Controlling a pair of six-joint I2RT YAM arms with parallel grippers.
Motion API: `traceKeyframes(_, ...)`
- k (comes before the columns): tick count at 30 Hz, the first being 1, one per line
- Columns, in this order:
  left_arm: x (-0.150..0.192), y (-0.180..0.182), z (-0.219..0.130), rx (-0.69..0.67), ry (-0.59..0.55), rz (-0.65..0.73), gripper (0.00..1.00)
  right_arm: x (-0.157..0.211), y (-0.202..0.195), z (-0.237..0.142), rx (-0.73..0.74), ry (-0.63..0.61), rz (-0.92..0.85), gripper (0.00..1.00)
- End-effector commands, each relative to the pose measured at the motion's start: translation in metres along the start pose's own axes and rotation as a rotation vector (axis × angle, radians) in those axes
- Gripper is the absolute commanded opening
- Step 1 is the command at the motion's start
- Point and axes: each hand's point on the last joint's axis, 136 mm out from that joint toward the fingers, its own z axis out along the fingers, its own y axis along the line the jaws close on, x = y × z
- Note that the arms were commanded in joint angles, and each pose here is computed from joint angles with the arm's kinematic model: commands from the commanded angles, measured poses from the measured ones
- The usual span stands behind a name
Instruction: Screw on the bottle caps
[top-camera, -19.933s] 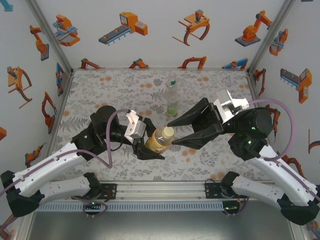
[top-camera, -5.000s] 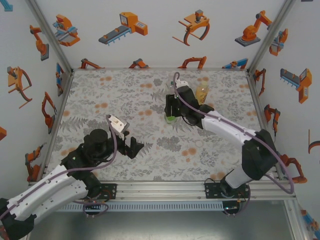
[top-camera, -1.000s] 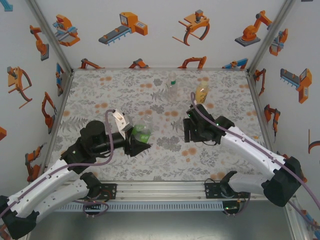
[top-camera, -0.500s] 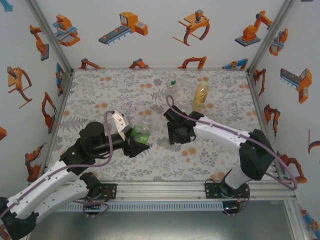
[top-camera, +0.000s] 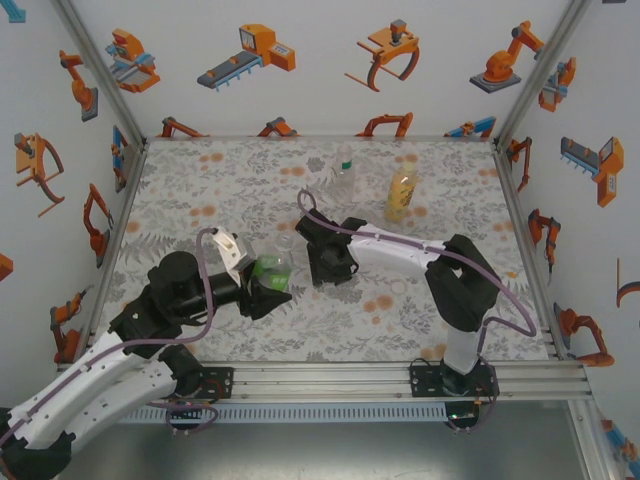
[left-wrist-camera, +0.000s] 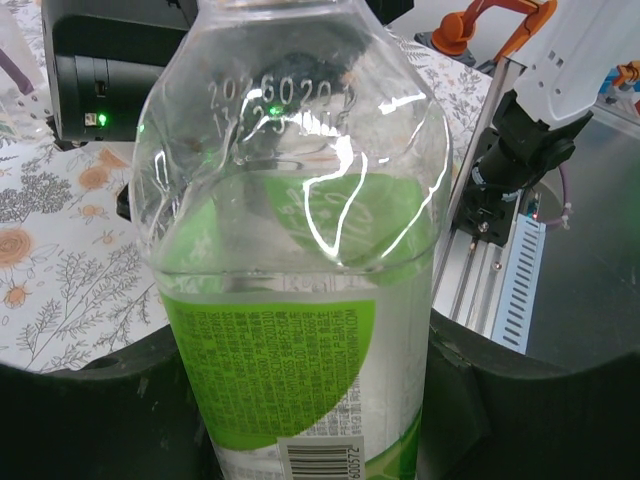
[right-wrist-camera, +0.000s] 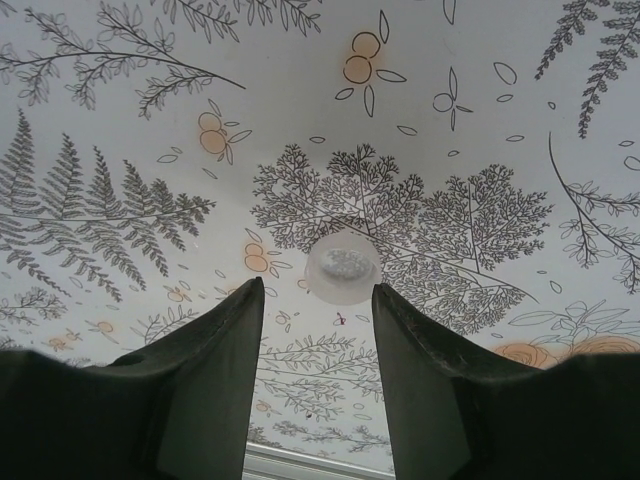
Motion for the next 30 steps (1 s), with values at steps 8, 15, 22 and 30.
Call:
traceKeyframes(8,0.007,0.002,-0.001,-0.011,0.017,-0.011,0.0,0.003,-0.001,0.013,0.029,0.027,0.003,0.46)
traceKeyframes(15,0.007,0.002,-0.002,-0.013,0.015,-0.008,0.0,0.006,-0.002,0.015,0.03,0.035,0.006,0.46)
traceKeyframes(22,0.006,0.004,-0.002,-0.022,0.015,-0.004,0.0,-0.005,0.004,-0.002,0.011,0.001,0.004,0.46)
traceKeyframes(30,0.007,0.004,-0.002,-0.021,0.013,-0.007,0.0,-0.004,0.01,-0.007,-0.017,0.002,0.007,0.43)
